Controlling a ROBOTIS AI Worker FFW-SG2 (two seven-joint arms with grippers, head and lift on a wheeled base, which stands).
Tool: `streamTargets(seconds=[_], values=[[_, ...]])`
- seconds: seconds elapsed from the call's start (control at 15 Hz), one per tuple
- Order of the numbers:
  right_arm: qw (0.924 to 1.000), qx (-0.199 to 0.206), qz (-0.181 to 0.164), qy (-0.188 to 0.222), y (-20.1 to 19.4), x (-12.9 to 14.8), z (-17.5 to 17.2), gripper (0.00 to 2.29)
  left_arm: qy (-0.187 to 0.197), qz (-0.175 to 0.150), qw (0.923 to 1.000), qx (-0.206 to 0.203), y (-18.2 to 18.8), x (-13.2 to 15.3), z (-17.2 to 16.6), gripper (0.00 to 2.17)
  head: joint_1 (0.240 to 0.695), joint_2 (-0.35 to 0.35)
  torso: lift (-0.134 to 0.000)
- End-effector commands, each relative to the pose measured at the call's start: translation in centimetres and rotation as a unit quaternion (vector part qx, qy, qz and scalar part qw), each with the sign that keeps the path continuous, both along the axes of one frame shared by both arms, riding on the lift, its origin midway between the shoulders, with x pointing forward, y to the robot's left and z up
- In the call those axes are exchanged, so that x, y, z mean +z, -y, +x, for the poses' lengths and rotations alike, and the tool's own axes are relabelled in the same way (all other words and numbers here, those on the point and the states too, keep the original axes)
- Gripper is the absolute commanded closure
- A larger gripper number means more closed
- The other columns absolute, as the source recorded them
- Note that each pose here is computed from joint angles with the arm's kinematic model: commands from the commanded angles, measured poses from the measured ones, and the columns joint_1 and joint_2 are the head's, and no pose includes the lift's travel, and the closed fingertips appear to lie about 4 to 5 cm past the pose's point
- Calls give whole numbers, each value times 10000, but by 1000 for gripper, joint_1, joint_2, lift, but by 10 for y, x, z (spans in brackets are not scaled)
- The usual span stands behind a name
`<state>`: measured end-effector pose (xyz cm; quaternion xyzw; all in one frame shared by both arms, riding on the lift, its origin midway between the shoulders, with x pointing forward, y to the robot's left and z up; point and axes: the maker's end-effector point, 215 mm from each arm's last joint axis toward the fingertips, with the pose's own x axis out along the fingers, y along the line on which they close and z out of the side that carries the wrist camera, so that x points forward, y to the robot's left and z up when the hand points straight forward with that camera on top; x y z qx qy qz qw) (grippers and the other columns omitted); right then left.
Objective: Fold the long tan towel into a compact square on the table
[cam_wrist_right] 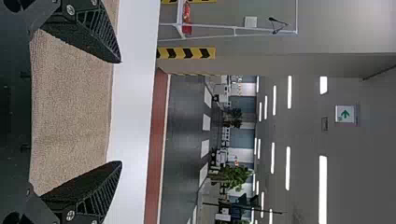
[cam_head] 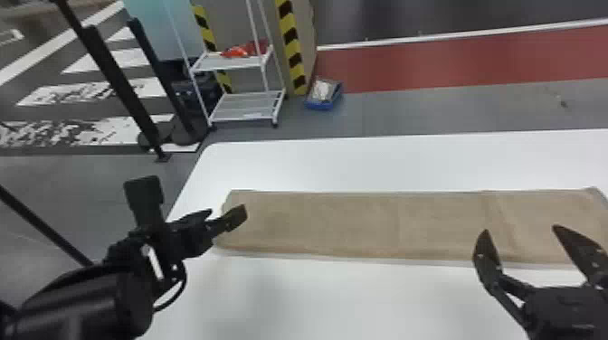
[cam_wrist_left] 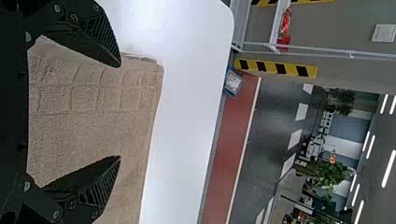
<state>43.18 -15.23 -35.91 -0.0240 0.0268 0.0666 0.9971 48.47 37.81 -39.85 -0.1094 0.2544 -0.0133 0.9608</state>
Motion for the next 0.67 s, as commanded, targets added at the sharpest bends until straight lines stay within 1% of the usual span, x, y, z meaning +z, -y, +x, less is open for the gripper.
streamTargets(seconds=[0.0,0.07,0.2,0.27,0.33,0.47,0.6], values=[[10000,-1,-8,-23,0,-2,-2,110,-422,-255,9988,-15,-6,-13,3,208,695,268,-125],[10000,-2,0,-1,0,1,-4,110,-632,-516,9967,-35,-4,-20,3,208,695,270,-125],[10000,0,12,82,0,9,-7,110,-783,-520,9956,-9,-15,-22,6,208,695,274,-125],[10000,0,12,75,0,8,-7,110,-901,-583,9942,-30,-15,-25,3,208,695,277,-125],[10000,0,12,75,0,8,-7,110,-932,-677,9933,-104,-12,-25,4,208,695,280,-125],[9999,1,37,102,1,9,-8,110,-991,-684,9927,-97,-13,-30,3,208,695,283,-125],[9999,18,60,152,0,13,-10,110,-1155,-754,9904,-54,-14,-45,1,208,695,285,-125]])
